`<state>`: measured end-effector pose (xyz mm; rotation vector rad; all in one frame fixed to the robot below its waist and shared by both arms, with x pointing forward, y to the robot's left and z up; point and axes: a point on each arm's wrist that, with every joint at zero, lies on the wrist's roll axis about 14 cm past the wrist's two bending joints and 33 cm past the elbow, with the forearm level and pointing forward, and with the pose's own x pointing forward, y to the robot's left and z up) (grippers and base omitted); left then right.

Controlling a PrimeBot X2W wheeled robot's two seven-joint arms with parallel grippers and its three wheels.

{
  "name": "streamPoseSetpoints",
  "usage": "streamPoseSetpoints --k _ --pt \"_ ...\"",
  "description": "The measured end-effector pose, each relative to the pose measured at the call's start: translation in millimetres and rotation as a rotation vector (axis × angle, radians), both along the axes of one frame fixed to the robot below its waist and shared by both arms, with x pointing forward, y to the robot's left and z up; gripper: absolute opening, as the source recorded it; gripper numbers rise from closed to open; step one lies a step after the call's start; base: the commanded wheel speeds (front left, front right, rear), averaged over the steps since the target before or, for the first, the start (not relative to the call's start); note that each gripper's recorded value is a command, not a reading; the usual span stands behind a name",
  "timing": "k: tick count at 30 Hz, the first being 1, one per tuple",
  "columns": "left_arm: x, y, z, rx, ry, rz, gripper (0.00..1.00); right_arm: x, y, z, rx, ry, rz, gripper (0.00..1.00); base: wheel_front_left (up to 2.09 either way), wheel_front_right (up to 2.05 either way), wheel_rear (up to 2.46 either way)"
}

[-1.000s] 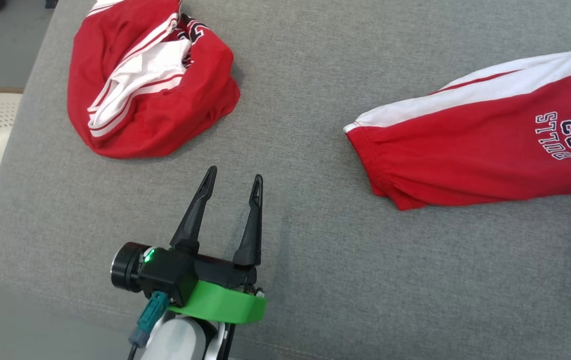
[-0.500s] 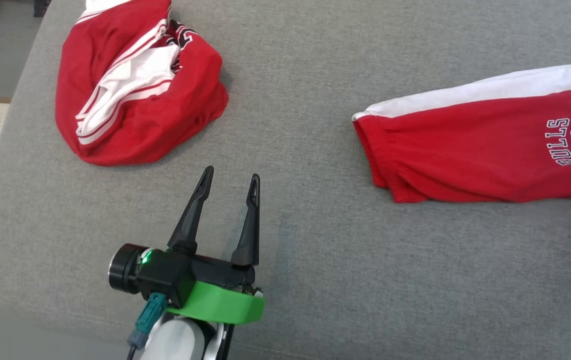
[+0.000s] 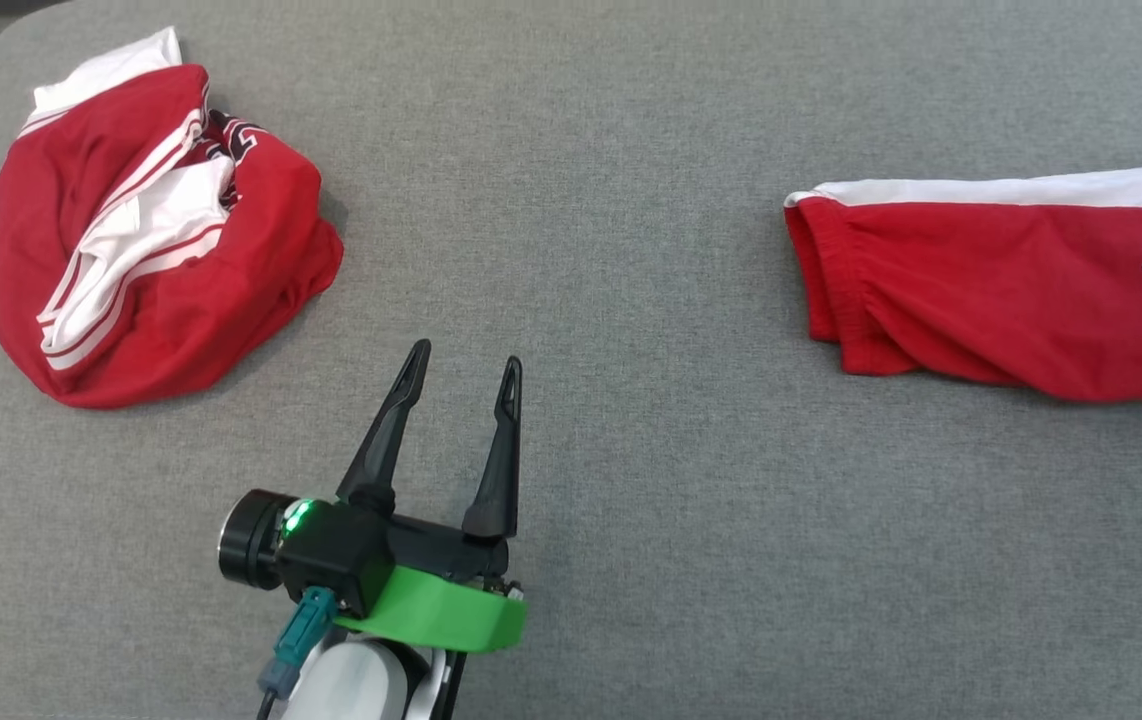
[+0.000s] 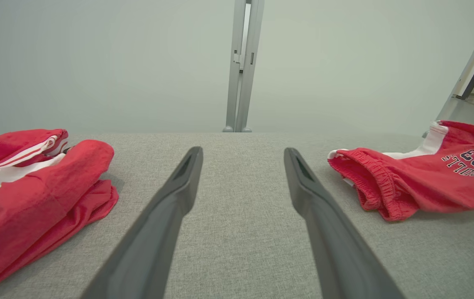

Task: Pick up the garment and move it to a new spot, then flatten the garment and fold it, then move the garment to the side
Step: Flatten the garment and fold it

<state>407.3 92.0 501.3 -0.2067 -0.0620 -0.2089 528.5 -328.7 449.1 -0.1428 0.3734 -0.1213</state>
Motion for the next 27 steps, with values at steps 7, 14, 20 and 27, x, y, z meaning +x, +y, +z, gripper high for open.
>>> streamPoseSetpoints --k 7,14,20,27 --pt "-13 -3 10 0.0 -0.021 -0.008 1.0 10 71 47 0.113 -0.155 0.109 0.0 0.0 0.0 0.0" --pt "-30 -4 19 -0.005 -0.039 -0.007 1.0 2 149 78 0.209 -0.253 0.23 0.0 0.0 0.0 0.0" --pt "-42 4 21 -0.004 -0.039 0.019 1.0 -12 219 74 0.229 -0.231 0.354 0.0 0.0 0.0 0.0" --pt "-51 10 25 -0.004 -0.047 0.042 1.0 -31 270 58 0.268 -0.18 0.454 1.0 0.0 0.0 0.0"
